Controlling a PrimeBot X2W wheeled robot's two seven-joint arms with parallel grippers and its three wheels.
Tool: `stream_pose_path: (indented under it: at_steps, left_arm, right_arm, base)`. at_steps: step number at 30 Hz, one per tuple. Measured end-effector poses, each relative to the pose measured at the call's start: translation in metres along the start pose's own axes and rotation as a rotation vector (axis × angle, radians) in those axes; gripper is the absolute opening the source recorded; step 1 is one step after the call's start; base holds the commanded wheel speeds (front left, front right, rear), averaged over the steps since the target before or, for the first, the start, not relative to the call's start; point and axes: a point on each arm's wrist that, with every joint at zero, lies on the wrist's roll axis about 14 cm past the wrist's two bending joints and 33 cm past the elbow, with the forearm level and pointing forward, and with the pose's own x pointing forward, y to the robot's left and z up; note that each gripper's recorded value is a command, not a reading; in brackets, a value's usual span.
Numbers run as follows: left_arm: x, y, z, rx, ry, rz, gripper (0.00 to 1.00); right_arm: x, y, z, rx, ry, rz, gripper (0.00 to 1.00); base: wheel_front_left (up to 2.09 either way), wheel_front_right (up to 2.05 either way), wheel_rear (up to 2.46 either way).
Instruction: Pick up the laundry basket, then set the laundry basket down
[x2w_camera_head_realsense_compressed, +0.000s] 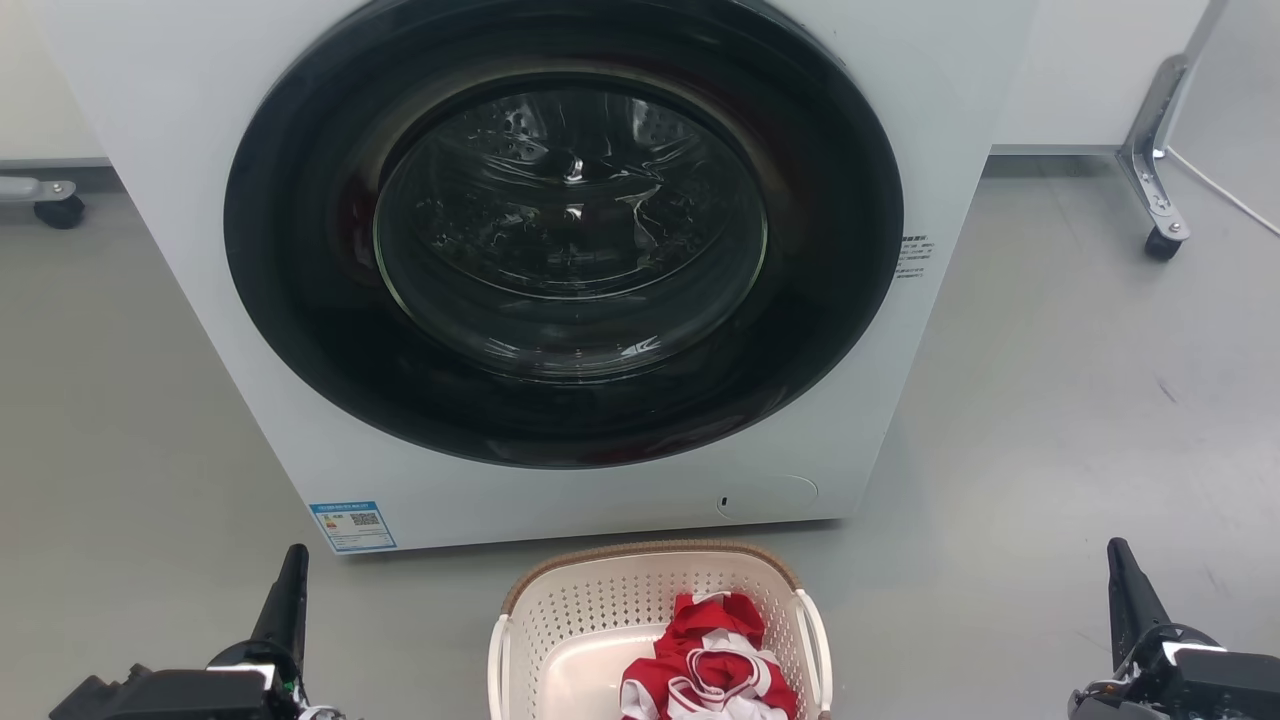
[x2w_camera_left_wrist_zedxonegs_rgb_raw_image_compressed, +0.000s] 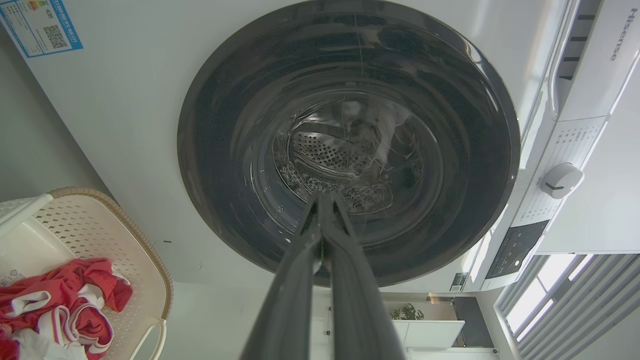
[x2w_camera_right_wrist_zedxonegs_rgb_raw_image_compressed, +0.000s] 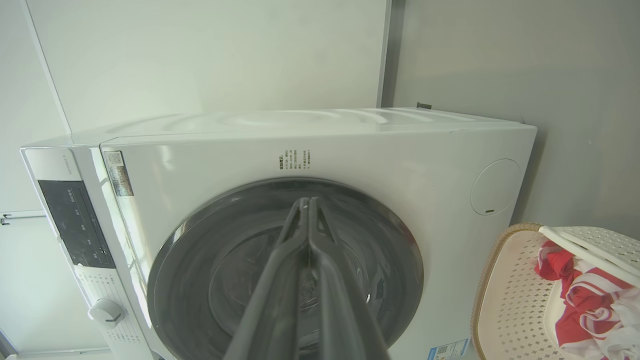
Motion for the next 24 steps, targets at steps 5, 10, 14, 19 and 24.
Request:
stream_pose_path:
  at_steps: [5, 10, 14, 19, 24]
  left_arm:
    - [0.0, 0.0001, 0.0, 0.0, 0.0, 0.0, 0.0]
    - [0.0, 0.0001, 0.0, 0.0, 0.0, 0.0, 0.0]
    - [0.0, 0.0001, 0.0, 0.0, 0.0, 0.0, 0.0]
    - [0.0, 0.0001, 0.0, 0.0, 0.0, 0.0, 0.0]
    - [0.0, 0.0001, 0.0, 0.0, 0.0, 0.0, 0.0]
  right_arm:
    - [0.0, 0.0, 0.0, 0.0, 0.0, 0.0, 0.0]
    - [0.0, 0.0, 0.0, 0.0, 0.0, 0.0, 0.0]
    - [0.0, 0.0, 0.0, 0.0, 0.0, 0.0, 0.0]
    - [0.0, 0.0, 0.0, 0.0, 0.0, 0.0, 0.0]
    - [0.0, 0.0, 0.0, 0.0, 0.0, 0.0, 0.0]
  base:
    - [0.0, 0.0, 0.0]
    - [0.0, 0.0, 0.0]
    - [0.0, 0.0, 0.0]
    - [0.0, 0.0, 0.0]
    - [0.0, 0.0, 0.0]
